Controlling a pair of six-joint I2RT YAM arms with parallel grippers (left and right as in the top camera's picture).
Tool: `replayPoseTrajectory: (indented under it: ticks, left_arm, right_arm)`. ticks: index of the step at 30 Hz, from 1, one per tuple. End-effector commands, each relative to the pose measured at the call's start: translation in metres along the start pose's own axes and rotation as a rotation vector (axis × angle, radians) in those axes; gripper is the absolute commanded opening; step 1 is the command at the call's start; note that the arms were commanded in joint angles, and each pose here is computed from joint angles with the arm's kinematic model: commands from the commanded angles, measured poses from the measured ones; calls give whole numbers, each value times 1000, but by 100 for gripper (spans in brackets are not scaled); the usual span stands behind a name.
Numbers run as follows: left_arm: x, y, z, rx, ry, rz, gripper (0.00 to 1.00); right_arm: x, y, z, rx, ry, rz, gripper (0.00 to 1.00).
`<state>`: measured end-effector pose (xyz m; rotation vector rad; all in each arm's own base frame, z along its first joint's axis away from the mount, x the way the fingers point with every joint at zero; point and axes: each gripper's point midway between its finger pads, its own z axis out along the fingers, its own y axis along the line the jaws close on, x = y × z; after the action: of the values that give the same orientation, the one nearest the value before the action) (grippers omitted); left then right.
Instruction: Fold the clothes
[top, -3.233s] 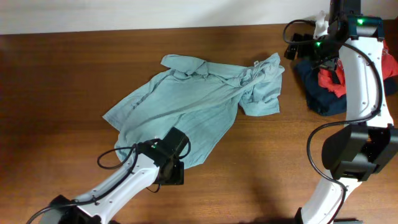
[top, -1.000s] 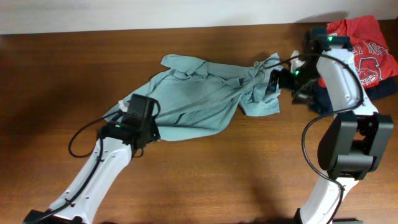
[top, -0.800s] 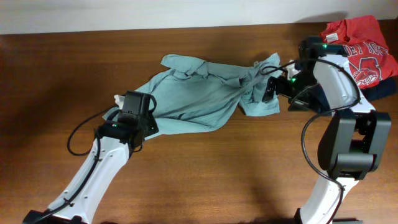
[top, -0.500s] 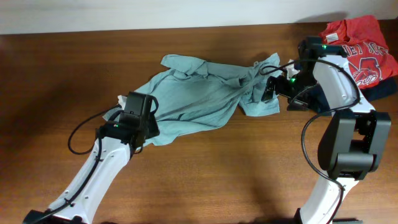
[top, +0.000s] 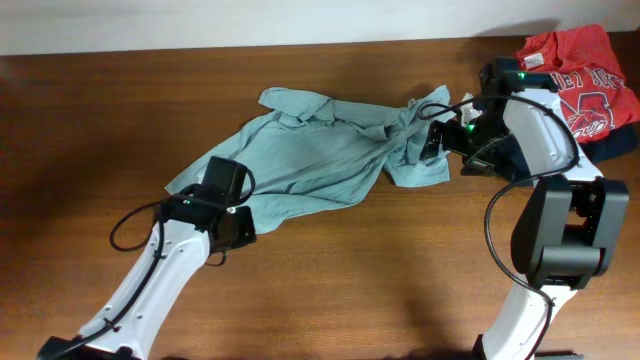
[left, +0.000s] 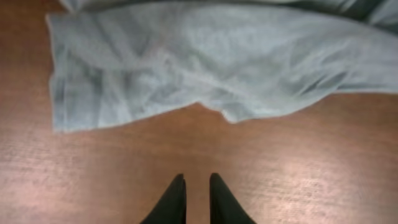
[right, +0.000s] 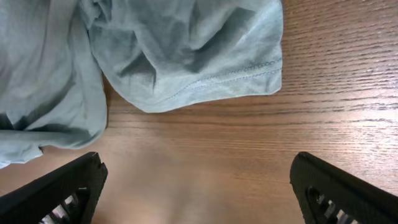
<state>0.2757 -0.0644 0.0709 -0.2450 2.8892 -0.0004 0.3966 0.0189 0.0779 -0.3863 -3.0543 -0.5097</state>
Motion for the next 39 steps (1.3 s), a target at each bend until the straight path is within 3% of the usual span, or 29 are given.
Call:
replayPoseTrajectory:
  ticks: [1, 3, 4, 13, 30, 33, 39]
  left_arm:
    - [0, -3, 7, 1, 15, 16, 32]
    - [2, -1, 14, -15, 34, 18, 43]
    - [3, 1, 18, -31, 44, 20, 43]
    - [-15, 8, 52, -94, 21, 4, 43]
    - [-41, 9, 71, -97, -57, 3, 44]
    - [-45, 7, 71, -88, -76, 0, 41]
    - [-46, 4, 71, -71, -78, -1, 20]
  right_arm:
    - [1, 2, 3, -11, 7, -4, 98]
    - [1, 2, 3, -11, 7, -4, 98]
    - [1, 1, 2, -11, 6, -3, 98]
    - [1, 1, 2, -11, 9, -14, 98]
    - [0, 1, 2, -7, 6, -22, 98]
    - [0, 1, 2, -7, 6, -22, 98]
    - [1, 1, 2, -7, 6, -22, 98]
